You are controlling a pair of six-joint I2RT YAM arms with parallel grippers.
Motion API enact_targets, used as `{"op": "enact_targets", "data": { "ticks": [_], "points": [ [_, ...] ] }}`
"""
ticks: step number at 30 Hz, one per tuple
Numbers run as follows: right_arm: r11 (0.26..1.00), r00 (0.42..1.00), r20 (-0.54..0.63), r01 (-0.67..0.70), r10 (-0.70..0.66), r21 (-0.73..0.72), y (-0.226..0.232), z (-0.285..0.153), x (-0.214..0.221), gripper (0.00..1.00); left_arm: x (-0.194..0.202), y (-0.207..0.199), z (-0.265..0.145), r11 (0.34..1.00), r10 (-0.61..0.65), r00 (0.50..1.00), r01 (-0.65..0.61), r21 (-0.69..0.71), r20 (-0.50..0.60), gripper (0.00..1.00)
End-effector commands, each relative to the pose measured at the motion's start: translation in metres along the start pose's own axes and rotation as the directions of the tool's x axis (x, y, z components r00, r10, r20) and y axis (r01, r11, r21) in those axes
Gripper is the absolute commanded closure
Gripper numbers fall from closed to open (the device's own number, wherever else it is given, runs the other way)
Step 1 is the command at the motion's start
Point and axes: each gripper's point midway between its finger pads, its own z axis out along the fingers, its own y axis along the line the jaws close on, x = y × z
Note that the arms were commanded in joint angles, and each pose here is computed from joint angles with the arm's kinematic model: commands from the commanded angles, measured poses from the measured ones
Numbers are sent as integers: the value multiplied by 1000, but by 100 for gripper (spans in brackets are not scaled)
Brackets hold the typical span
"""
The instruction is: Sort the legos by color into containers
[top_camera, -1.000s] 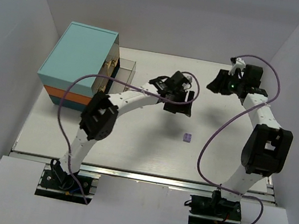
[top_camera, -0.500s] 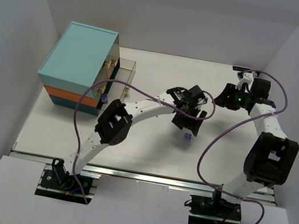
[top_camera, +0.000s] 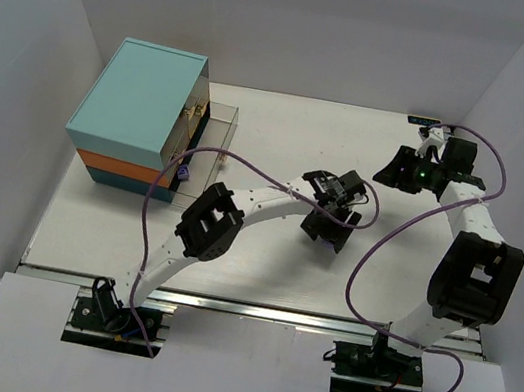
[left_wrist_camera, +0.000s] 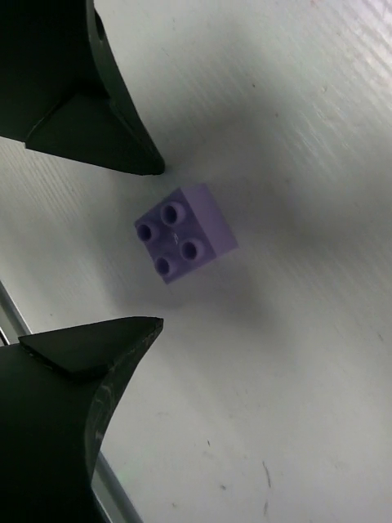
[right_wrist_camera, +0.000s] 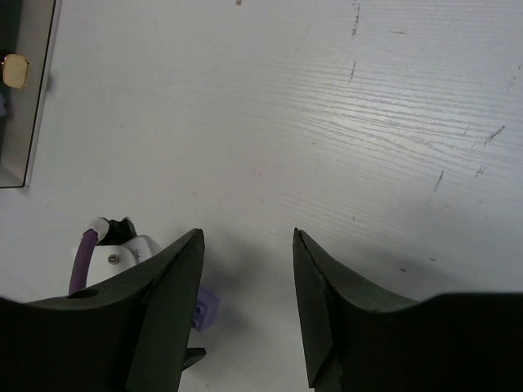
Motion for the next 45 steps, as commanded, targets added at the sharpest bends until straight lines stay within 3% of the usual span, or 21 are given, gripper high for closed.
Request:
{"op": "enact_targets", "data": {
  "ticks": [1, 8, 14, 18, 19, 22, 23, 24, 27, 33, 39, 45],
  "points": [
    [1000, 998, 55, 27, -26, -10, 8, -15, -13, 47, -10, -6, 1, 999, 21, 999, -19, -43, 48, 20],
    [1000, 998, 58, 22, -21, -6, 8, -19, -8, 47, -14, 19, 7, 986, 38, 996, -24, -168, 82, 36],
    [999, 998, 52, 32, -31, -9, 10, -22, -4, 48, -15, 28, 4, 977, 43, 994, -21, -213, 99, 56],
    [985, 988, 33, 154, -152, -81, 27, -26, 4, 50, -21, 40, -15, 965, 31, 989, 8, -261, 147, 73],
    [977, 983, 24, 182, -180, -114, 32, -27, 9, 53, -25, 46, -22, 963, 18, 986, 28, -267, 169, 83],
    [939, 960, -6, 273, -280, -207, 45, -26, 29, 65, -34, 75, -59, 948, -38, 970, 111, -299, 242, 99],
    [926, 951, -9, 299, -309, -230, 49, -25, 34, 92, -43, 79, -86, 946, -46, 956, 135, -296, 289, 100],
    [915, 941, -16, 325, -338, -240, 49, -24, 40, 100, -40, 92, -93, 937, -56, 955, 151, -316, 290, 100],
    [897, 927, -50, 346, -373, -276, 57, -16, 56, 100, -54, 134, -139, 905, -94, 928, 231, -358, 361, 100],
    [888, 918, -80, 350, -389, -299, 68, -3, 66, 100, -56, 229, -197, 778, -126, 901, 349, -522, 415, 100],
    [877, 903, -111, 366, -416, -310, 80, 8, 74, 100, -27, 301, -217, 631, -188, 892, 430, -646, 410, 97],
    [876, 890, -141, 377, -432, -302, 79, 12, 84, 100, -20, 335, -233, 573, -211, 880, 464, -675, 426, 92]
  ]
}}
